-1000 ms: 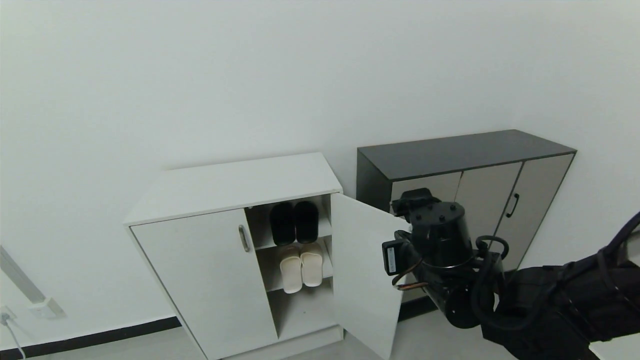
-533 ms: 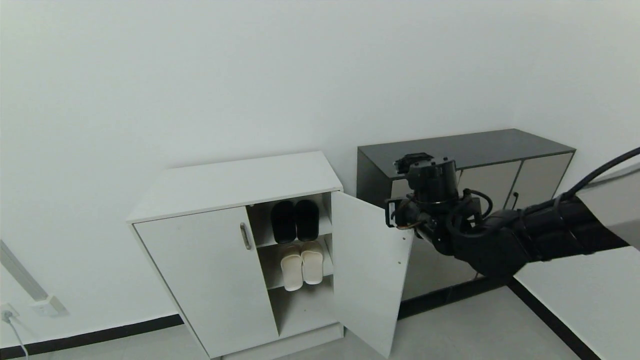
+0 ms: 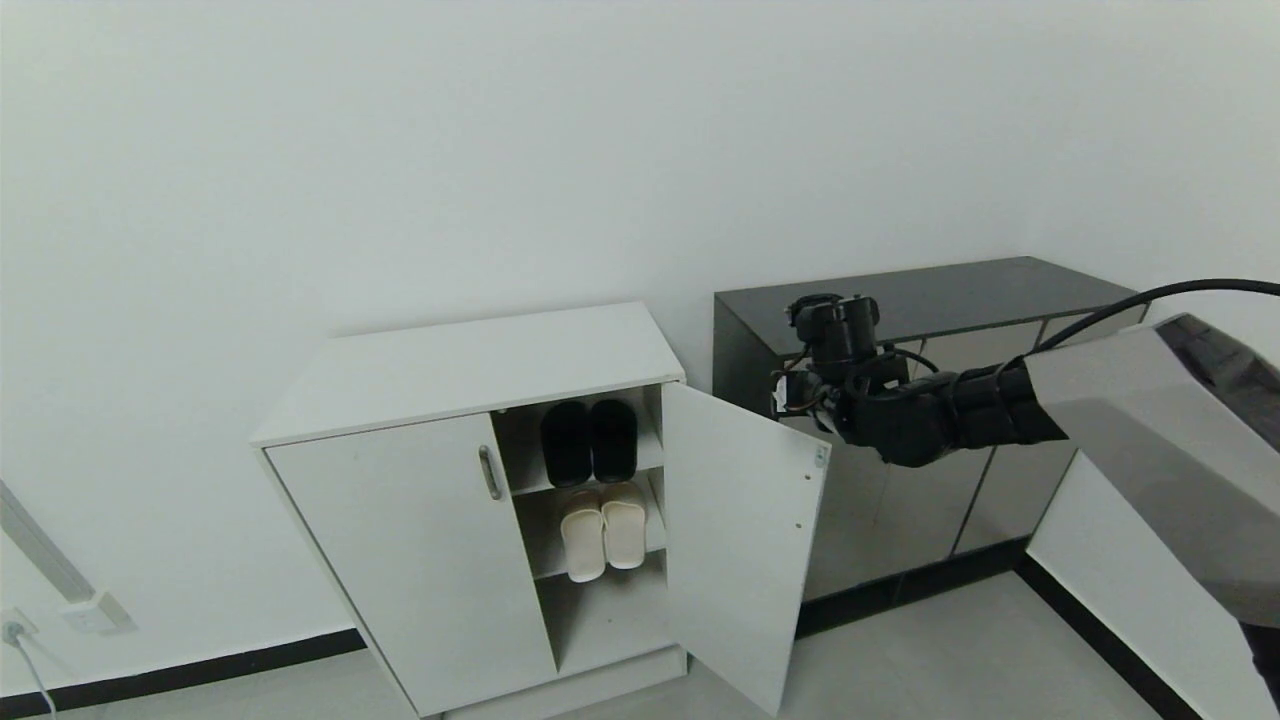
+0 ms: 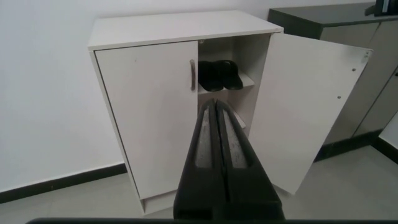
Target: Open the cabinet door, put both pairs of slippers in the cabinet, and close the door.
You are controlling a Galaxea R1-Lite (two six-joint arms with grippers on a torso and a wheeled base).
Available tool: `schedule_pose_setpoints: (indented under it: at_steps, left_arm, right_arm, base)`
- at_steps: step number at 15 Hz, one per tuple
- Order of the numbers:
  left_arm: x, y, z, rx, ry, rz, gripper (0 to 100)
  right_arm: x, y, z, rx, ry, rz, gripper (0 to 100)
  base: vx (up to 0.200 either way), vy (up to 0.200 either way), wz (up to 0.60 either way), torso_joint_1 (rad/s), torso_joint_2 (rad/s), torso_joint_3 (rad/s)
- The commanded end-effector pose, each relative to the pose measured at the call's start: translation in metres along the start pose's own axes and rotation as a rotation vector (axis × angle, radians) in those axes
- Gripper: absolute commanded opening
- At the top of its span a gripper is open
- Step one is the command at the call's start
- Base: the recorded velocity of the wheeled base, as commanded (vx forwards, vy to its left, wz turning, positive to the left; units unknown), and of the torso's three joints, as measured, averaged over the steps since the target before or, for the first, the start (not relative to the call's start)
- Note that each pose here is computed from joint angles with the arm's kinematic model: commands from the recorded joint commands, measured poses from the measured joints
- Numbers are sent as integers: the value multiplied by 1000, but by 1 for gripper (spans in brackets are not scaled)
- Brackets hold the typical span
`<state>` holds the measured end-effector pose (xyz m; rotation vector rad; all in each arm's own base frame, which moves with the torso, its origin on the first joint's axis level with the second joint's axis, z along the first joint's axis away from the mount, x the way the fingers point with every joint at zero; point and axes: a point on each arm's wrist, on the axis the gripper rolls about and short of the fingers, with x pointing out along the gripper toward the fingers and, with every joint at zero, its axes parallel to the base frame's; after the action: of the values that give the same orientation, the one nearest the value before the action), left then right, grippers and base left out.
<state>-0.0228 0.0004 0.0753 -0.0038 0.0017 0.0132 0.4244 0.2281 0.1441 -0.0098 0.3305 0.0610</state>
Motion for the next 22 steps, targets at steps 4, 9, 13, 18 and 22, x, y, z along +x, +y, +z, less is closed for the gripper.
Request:
schedule_pose_setpoints:
  at_steps: [4,9,13,18,22]
  left_arm:
    - [0,0,0,-1,0,1,0]
    - [0,0,0,-1,-2,2,0]
    - [0,0,0,-1,0,2,0]
    - [0,0,0,-1,0,2,0]
    - [0,0,0,-1,0,2,0]
  right_arm:
    - [25,1,-29,-5,53,-18,0]
    - [39,-6,-45,-10,87,-40,0]
    - [43,-9,-45,-6,86,-47,0]
    - [41,-8,-45,-10,91,-47,0]
    - [36,2,-49,-25,108,-34,0]
  base:
    - [0,0,0,0,0,0]
    - [0,0,0,0,0,0]
    - [0,0,0,0,0,0]
    - [0,0,0,0,0,0]
    - [0,0,0,0,0,0]
